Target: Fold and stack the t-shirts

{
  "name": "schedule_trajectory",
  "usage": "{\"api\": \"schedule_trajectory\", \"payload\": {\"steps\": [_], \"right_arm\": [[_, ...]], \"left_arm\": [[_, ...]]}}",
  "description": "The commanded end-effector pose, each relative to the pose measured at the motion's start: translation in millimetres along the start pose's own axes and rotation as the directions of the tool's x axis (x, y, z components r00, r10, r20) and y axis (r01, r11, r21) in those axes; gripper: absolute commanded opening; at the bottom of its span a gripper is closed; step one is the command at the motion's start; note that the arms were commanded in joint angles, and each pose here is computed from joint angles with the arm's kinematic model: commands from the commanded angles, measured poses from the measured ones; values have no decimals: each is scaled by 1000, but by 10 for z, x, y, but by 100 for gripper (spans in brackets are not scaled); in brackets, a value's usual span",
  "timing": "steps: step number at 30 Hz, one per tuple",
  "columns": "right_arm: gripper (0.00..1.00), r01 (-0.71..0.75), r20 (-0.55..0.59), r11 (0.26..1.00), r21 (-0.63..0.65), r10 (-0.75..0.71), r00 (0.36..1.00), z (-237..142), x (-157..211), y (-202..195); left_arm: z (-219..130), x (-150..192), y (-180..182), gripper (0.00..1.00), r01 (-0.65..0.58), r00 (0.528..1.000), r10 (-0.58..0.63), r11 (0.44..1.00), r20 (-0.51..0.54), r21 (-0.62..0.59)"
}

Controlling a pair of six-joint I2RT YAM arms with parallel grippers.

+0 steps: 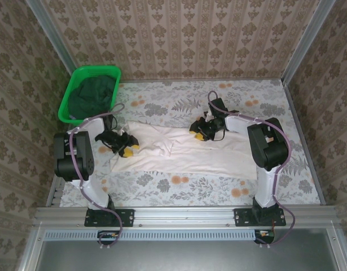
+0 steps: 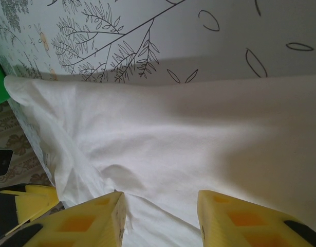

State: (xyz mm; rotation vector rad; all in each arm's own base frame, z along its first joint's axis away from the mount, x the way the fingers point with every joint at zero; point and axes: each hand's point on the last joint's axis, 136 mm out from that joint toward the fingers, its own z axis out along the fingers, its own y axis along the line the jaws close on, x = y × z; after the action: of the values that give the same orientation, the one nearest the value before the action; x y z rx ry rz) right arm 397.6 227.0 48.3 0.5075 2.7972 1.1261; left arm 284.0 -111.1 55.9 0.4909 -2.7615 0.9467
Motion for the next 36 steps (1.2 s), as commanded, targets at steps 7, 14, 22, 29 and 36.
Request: {"api": "schedule_trajectory", "payload": {"steps": [7,14,22,29,36], "right_arm": [[43,-19,0,1000,9,19,1000,9,-44,-10],[43,-19,-1,1000,8,19,1000,8,-40,-7],[43,-34,-11,999,38,35,999,-10,-13,-56],[43,-96,-22,989,117,99,995,14,-4,-259],[43,-148,-9,979,143,151,989,-73,-38,-386]], "left_arm": [[69,44,-3,42,-67,997,67,998,26,2],[63,-5,-42,12,-82,996,82,997,45,-5],[-65,154,-41,0,-19,1000,18,1000,-17,-16],[-65,184,34,23,75,995,-73,997,-63,32],[-269,32,397,48,102,993,-91,981,73,-163]]}}
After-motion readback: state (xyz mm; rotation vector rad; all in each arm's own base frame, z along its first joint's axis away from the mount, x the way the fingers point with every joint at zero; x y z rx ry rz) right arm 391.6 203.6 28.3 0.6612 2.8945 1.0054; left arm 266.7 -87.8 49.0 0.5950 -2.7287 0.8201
